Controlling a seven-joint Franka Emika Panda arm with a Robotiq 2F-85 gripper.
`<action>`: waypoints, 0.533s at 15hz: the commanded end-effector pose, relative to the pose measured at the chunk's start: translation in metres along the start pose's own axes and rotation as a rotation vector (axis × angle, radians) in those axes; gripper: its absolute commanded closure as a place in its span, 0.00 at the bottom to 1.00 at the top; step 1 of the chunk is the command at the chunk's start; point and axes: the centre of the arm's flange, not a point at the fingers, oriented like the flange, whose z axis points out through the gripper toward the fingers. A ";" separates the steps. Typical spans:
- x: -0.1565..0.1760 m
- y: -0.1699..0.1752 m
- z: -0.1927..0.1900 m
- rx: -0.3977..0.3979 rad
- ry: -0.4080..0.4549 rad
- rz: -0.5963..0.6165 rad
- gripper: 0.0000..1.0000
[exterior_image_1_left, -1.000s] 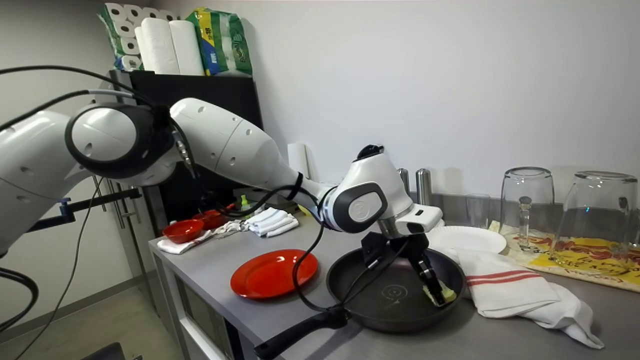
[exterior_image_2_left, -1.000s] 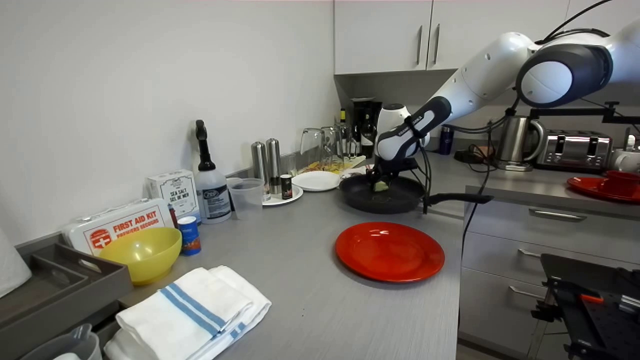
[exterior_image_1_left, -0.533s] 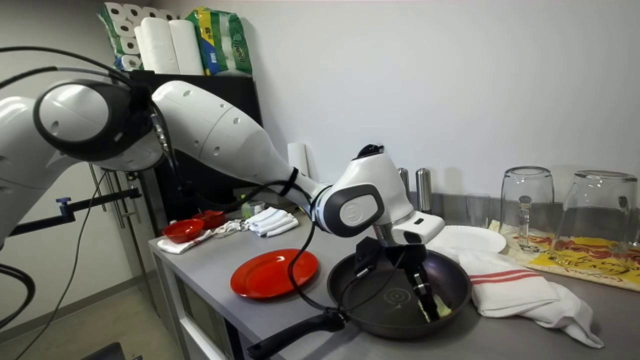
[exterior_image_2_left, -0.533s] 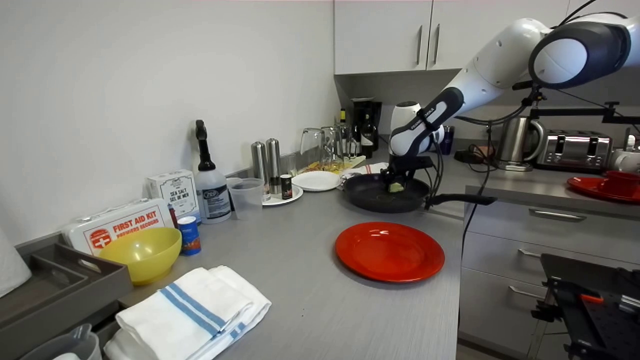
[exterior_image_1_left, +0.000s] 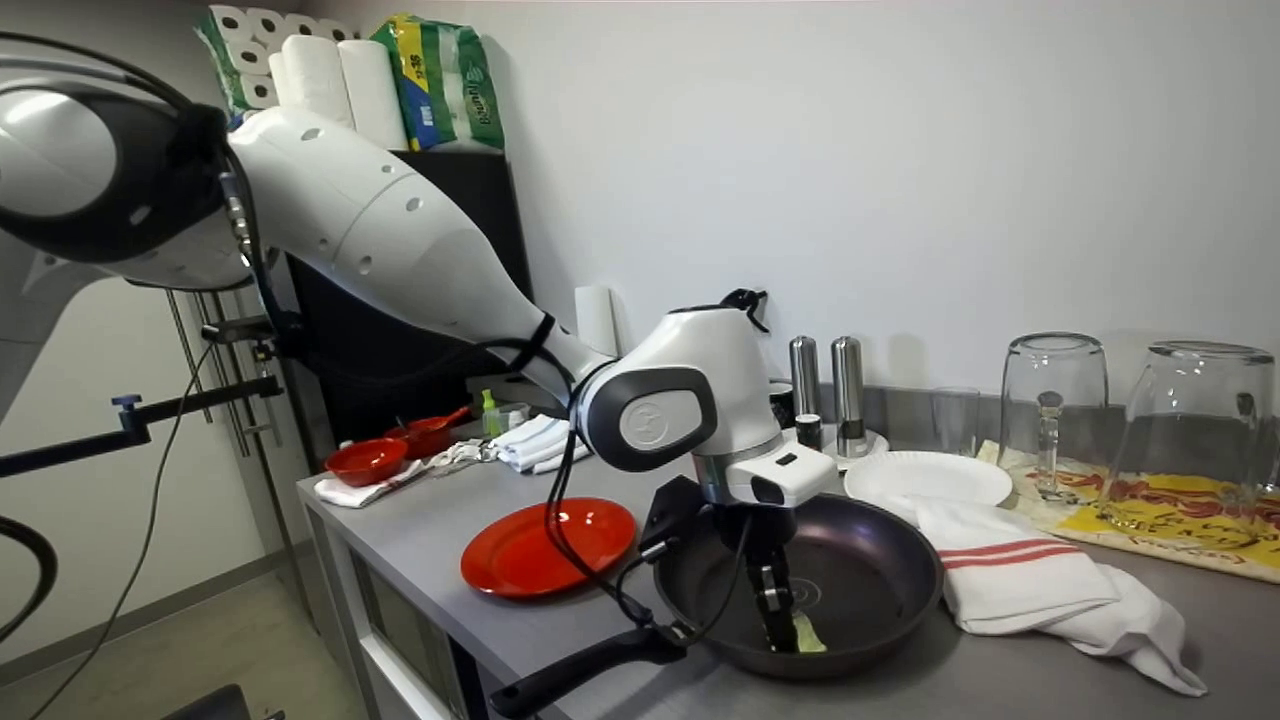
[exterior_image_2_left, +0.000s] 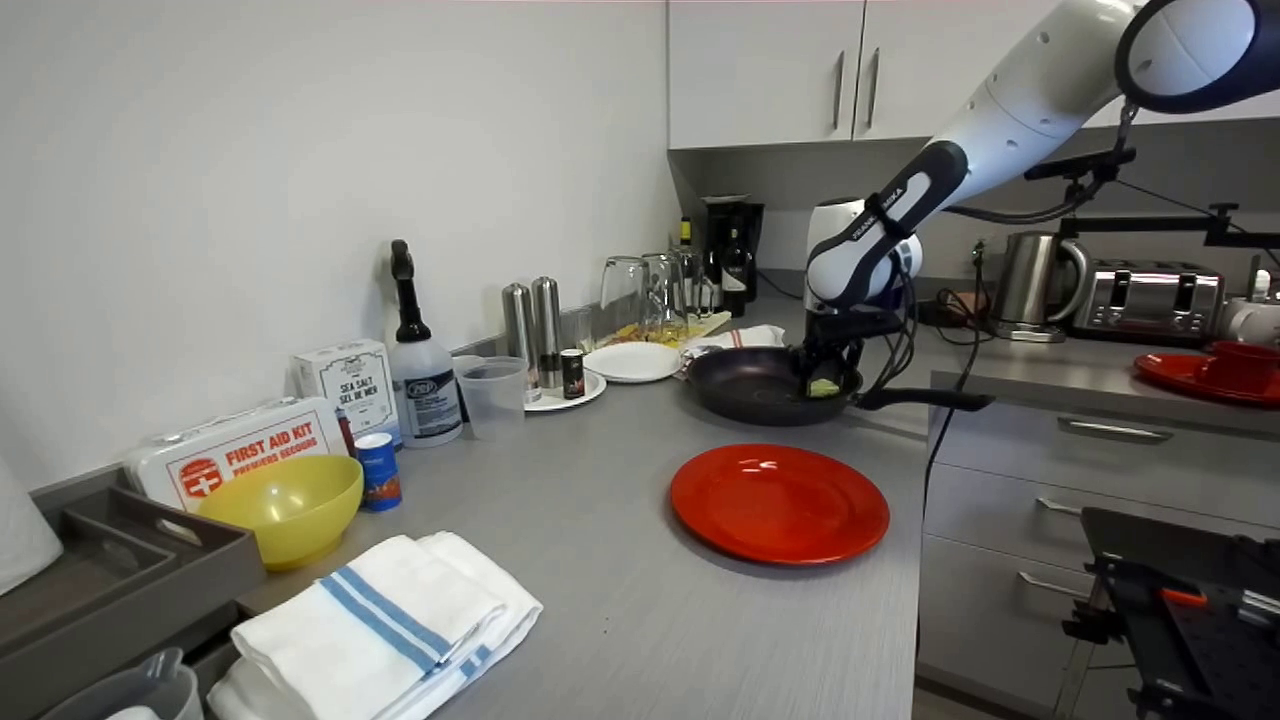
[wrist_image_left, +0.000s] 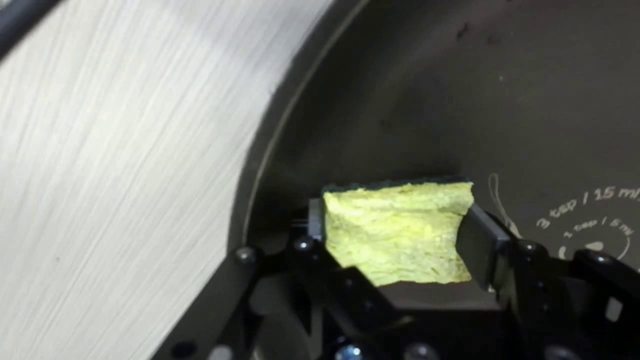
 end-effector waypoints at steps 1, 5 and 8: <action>-0.044 -0.001 0.003 0.011 -0.092 -0.052 0.61; -0.067 -0.036 -0.005 0.041 -0.113 -0.176 0.61; -0.082 -0.069 -0.008 0.055 -0.119 -0.289 0.61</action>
